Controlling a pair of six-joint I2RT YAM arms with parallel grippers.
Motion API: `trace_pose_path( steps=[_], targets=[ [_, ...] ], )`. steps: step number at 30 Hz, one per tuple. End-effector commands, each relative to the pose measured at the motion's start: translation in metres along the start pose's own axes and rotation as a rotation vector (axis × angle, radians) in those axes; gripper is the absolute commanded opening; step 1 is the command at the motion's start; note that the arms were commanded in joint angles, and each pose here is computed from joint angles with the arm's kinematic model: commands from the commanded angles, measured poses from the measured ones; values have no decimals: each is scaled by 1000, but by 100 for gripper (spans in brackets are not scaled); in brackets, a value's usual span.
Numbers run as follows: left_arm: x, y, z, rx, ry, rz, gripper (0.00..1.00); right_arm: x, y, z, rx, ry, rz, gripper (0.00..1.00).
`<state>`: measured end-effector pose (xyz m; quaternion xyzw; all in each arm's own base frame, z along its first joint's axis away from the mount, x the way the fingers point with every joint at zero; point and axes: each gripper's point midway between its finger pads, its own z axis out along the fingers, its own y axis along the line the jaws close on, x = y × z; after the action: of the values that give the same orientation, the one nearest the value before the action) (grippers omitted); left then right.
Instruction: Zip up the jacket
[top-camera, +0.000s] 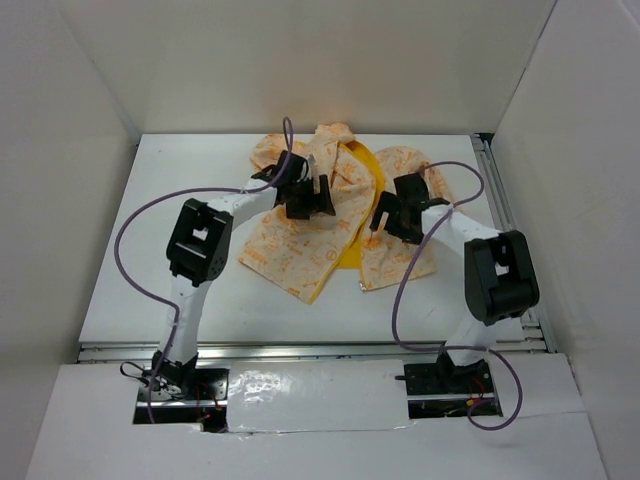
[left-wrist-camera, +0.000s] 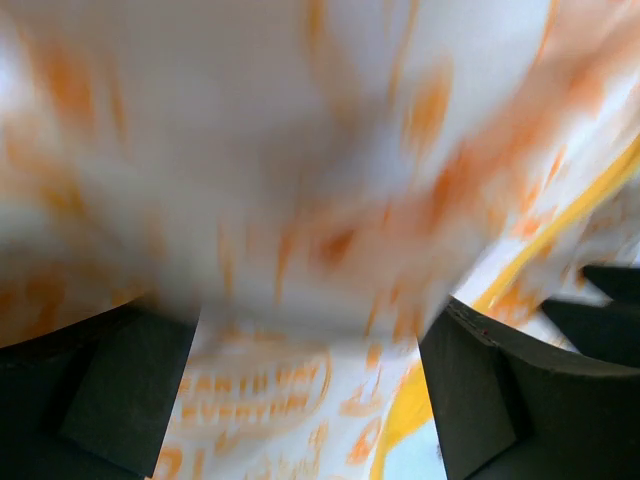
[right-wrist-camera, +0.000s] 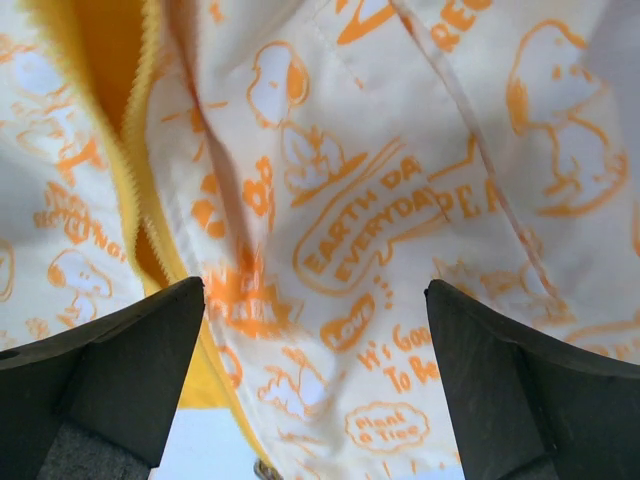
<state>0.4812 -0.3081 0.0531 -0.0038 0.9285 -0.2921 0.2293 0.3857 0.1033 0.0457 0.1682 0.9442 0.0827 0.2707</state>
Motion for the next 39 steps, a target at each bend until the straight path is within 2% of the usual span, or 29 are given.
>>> trace_pose_path(
  steps=[1, 2, 4, 5, 7, 10, 13, 17, 19, 23, 33, 34, 35, 36, 37, 39],
  targets=[
    [25, -36, -37, 49, -25, 184, 99, -13, 11, -36, -44, -113, -84, 98],
    [20, -53, -62, 87, -66, 222, 99, -12, 15, -50, -56, -134, -97, 98],
    [48, -45, -73, 61, -19, 219, 99, 8, 8, -54, -42, -111, -132, 98],
    [46, -53, -93, 65, -47, 225, 99, 14, 7, -60, -38, -109, -140, 97],
    [75, -38, -102, 30, -7, 205, 99, 36, 7, -63, -33, -80, -182, 96],
    [104, -23, -139, 15, -27, 173, 99, 66, 7, -62, -14, -24, -225, 93],
    [125, -20, -158, 54, -41, 169, 99, 84, 1, -56, 37, 30, -238, 89],
    [149, -12, -165, 81, -16, 171, 99, 98, 7, -49, 47, 62, -263, 86],
    [157, -3, -163, 53, 0, 151, 99, 107, 7, -44, 63, 102, -267, 82],
    [166, 10, -158, 18, 12, 135, 99, 116, 2, -32, 110, 148, -285, 81],
    [158, 7, -152, 27, 1, 134, 99, 139, 4, -23, 71, 224, -293, 68],
    [159, 8, -152, 23, 2, 133, 99, 141, 3, -22, 73, 228, -292, 66],
    [159, 10, -152, 14, 3, 128, 99, 144, 0, -19, 85, 242, -295, 56],
    [158, 12, -153, 3, -2, 122, 99, 146, -2, -18, 92, 248, -292, 52],
    [158, 12, -154, -1, -5, 122, 99, 148, -4, -16, 102, 250, -290, 41],
    [158, 13, -155, -9, -3, 117, 99, 149, -6, -16, 108, 249, -285, 34]
  ],
)
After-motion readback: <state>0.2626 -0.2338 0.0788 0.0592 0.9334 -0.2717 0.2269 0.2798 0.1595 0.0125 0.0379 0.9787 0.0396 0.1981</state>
